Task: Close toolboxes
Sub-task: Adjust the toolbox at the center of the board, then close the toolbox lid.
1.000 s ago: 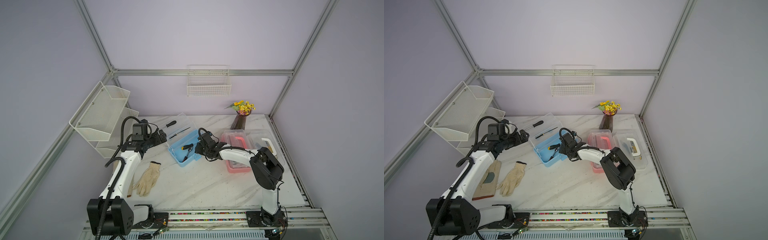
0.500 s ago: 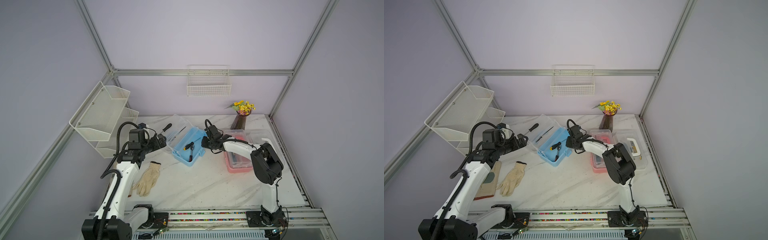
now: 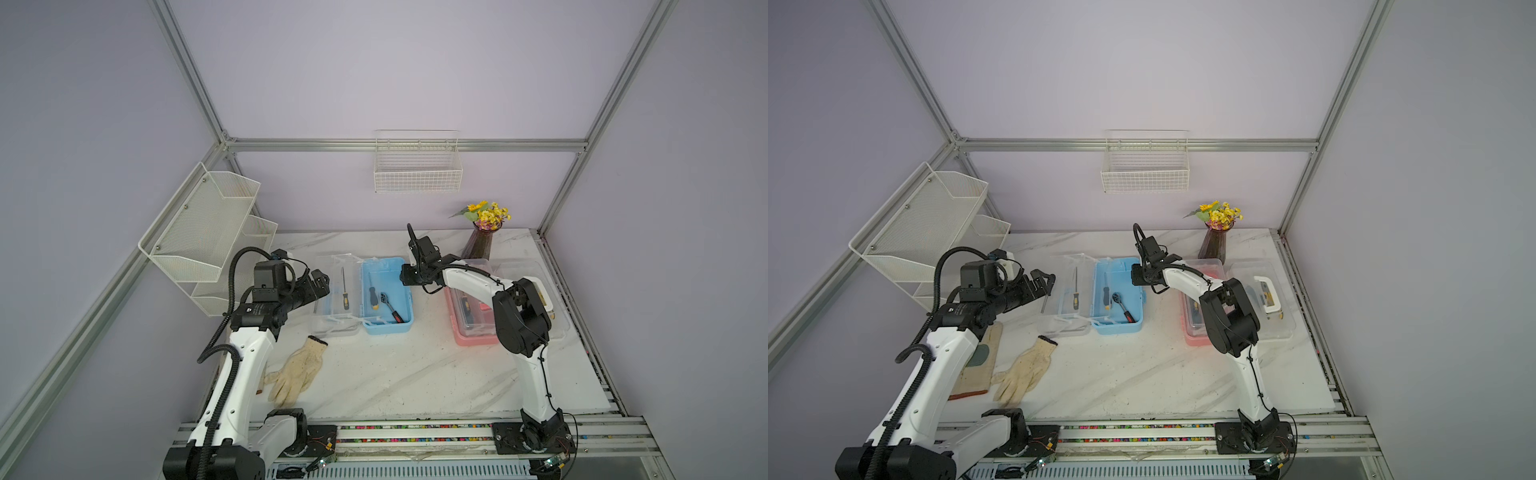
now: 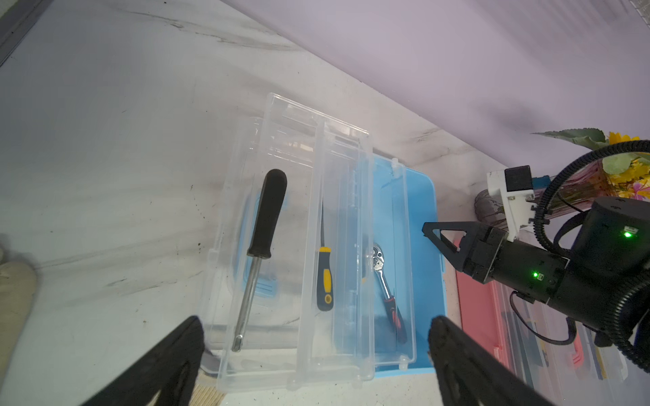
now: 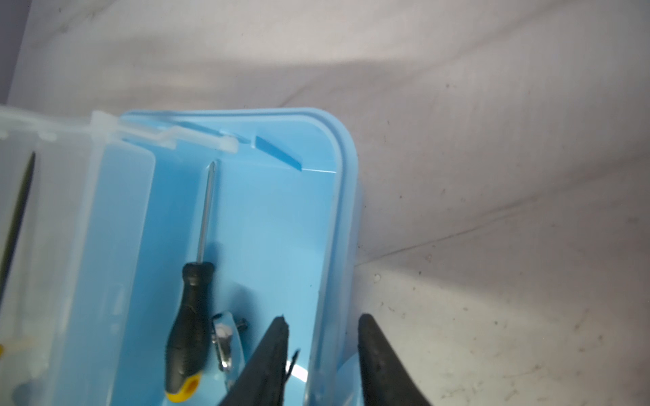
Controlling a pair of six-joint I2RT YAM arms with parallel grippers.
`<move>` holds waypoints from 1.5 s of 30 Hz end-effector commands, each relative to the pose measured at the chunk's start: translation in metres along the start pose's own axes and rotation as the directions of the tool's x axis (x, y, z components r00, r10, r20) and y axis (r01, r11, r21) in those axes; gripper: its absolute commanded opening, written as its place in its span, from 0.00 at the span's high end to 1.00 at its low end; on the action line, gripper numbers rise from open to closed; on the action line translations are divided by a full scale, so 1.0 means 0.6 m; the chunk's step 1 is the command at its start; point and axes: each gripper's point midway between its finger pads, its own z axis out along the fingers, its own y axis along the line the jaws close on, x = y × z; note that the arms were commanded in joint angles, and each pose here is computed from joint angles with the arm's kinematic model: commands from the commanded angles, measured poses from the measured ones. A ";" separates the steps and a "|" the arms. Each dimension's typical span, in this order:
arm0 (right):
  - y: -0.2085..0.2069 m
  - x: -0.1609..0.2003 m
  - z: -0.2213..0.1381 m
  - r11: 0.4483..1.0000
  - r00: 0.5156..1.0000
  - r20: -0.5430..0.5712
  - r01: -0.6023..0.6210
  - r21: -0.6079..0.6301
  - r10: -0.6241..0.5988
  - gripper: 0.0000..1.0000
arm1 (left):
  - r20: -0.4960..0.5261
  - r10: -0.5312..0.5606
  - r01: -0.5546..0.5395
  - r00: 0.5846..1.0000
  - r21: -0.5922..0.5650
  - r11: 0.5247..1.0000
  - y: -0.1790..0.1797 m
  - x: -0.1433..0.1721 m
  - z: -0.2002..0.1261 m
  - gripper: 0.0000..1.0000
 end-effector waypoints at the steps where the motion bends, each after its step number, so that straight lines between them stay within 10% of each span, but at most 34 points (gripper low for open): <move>1: 0.001 -0.026 -0.052 1.000 0.999 0.035 0.006 0.010 -0.006 0.49 | 0.000 -0.033 0.033 0.999 -0.056 0.998 0.026 0.005 0.008 0.00; 10: 0.011 -0.050 -0.176 0.993 0.990 0.093 -0.105 -0.062 0.110 0.37 | 0.072 -0.251 0.261 0.965 -0.279 0.924 0.169 0.016 0.010 0.03; 21: 0.056 0.037 -0.211 0.941 0.990 0.010 -0.131 -0.313 0.141 0.37 | 0.111 -0.457 0.470 0.883 -0.229 0.852 0.227 0.096 0.050 0.32; 39: 0.038 0.083 -0.175 0.925 0.980 -0.024 -0.196 -0.326 0.199 0.38 | -0.128 -0.386 0.367 0.914 -0.151 0.918 0.197 0.161 0.170 0.43; 45: 0.035 0.099 -0.154 0.941 0.982 -0.029 -0.190 -0.279 0.189 0.39 | -0.135 -0.350 0.329 0.927 -0.155 0.932 0.185 0.159 0.180 0.63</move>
